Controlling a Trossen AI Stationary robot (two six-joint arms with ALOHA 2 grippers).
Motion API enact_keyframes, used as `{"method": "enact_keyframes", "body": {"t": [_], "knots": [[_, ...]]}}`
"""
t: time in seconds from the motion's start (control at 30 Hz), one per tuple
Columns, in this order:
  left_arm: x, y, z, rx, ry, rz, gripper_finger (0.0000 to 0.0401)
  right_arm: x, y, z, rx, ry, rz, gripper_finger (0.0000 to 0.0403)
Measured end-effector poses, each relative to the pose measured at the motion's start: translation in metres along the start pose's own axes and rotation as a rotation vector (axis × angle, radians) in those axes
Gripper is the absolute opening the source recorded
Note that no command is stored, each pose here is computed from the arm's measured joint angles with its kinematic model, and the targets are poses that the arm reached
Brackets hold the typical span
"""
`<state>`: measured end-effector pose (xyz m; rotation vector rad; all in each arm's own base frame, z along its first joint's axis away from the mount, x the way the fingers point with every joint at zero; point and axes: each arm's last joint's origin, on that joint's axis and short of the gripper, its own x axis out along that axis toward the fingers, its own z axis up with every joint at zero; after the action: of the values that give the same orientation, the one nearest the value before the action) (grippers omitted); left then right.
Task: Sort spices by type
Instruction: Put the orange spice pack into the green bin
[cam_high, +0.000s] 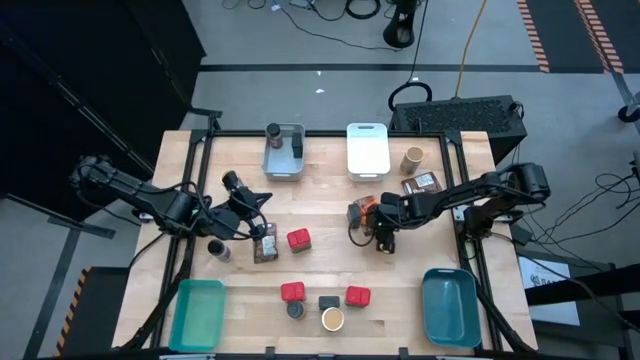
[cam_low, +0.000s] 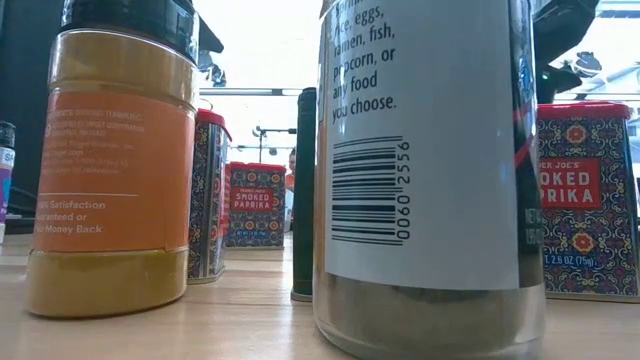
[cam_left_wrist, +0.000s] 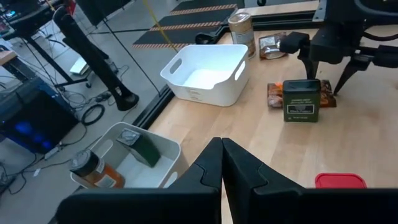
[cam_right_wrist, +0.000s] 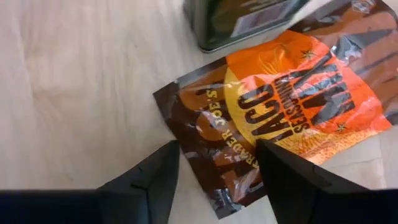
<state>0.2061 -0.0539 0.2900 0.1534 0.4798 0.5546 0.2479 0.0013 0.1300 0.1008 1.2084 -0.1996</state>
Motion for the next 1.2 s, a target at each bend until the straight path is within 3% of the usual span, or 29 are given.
{"method": "enact_keyframes", "body": {"t": [0.47, 0.67, 0.87, 1.07, 1.2], "knots": [[0.000, 0.000, 0.000, 0.001, 0.000, 0.000, 0.0013, 0.001, -0.003, -0.006, -0.002, 0.015, -0.015, 0.0008], [0.000, 0.000, 0.000, 0.047, -0.003, -0.001, 0.0013, -0.019, -0.006, -0.014, 0.030, 0.055, -0.002, 0.0003], [0.000, 0.000, 0.000, 0.123, -0.003, -0.001, 0.0013, -0.063, -0.008, -0.009, 0.083, 0.028, 0.004, 0.0001], [0.000, -0.001, 0.000, 0.225, 0.000, -0.032, 0.0013, -0.117, -0.002, 0.002, 0.112, -0.040, 0.036, 0.0001], [0.000, -0.001, 0.000, 0.229, -0.001, -0.038, 0.0013, -0.147, 0.007, 0.014, 0.089, -0.158, 0.094, 0.0000]]}}
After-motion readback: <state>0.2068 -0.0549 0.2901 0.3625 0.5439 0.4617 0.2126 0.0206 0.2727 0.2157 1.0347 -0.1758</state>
